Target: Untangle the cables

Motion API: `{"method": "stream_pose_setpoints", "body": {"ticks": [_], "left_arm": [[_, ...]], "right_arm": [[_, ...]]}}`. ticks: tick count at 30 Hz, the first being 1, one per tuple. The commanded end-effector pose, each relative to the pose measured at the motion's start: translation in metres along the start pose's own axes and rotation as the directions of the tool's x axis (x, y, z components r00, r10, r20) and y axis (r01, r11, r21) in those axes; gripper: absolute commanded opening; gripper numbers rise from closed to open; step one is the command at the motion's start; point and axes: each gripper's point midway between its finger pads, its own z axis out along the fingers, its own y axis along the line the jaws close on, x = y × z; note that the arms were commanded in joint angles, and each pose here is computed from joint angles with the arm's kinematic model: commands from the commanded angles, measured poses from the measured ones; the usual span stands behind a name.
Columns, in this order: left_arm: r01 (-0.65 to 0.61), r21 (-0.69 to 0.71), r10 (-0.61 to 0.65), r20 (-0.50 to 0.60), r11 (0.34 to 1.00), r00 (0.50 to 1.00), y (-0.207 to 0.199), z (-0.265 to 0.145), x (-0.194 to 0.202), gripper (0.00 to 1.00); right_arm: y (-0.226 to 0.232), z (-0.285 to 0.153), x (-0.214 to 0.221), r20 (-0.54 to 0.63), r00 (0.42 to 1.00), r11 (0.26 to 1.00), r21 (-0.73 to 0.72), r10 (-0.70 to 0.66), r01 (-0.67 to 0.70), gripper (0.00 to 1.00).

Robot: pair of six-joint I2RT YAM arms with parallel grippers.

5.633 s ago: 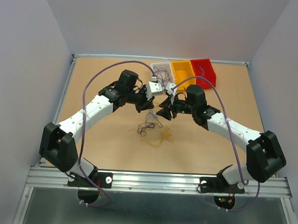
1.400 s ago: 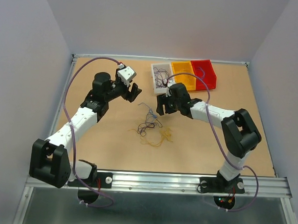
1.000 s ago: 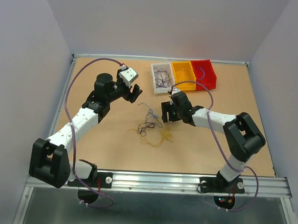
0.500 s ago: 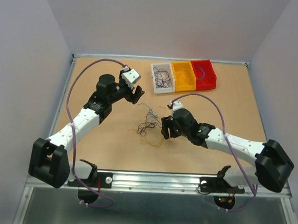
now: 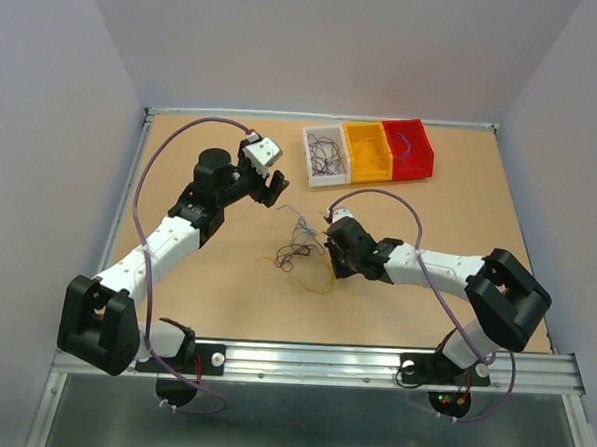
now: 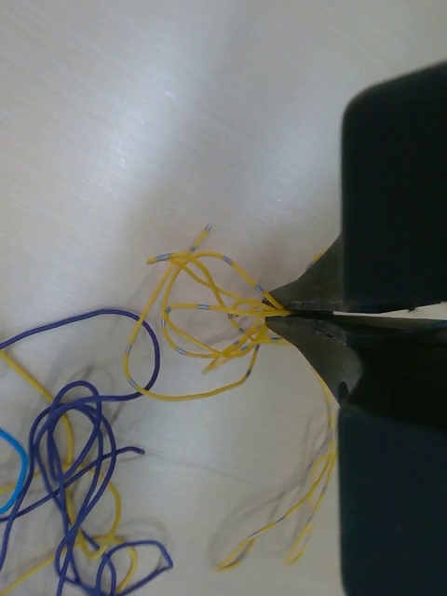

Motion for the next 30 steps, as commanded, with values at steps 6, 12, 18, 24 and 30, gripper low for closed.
{"method": "stream_pose_setpoints", "body": {"ticks": [6, 12, 18, 24, 30], "left_arm": [[-0.04, -0.014, 0.04, 0.065, 0.999, 0.997, 0.0, -0.004, -0.018, 0.77], [-0.041, 0.011, 0.04, 0.069, 0.999, 0.997, -0.006, -0.005, -0.017, 0.78], [-0.046, 0.102, 0.035, 0.108, 0.994, 0.994, -0.024, -0.008, -0.022, 0.79], [-0.077, 0.208, 0.04, 0.176, 0.975, 0.984, -0.046, -0.019, -0.026, 0.81], [-0.088, 0.23, 0.043, 0.194, 0.969, 0.98, -0.052, -0.022, -0.028, 0.81]], "right_arm": [[-0.014, -0.076, -0.098, 0.353, 0.932, 0.994, 0.043, 0.077, -0.099, 0.0], [-0.024, -0.129, -0.165, 0.518, 0.852, 0.986, 0.087, 0.078, -0.143, 0.01], [-0.032, -0.152, -0.208, 0.584, 0.805, 0.981, 0.075, 0.103, -0.18, 0.01], [-0.028, -0.166, -0.23, 0.622, 0.774, 0.979, 0.058, 0.118, -0.196, 0.01], [-0.038, -0.165, -0.246, 0.635, 0.765, 0.973, 0.092, 0.108, -0.213, 0.01]]}}
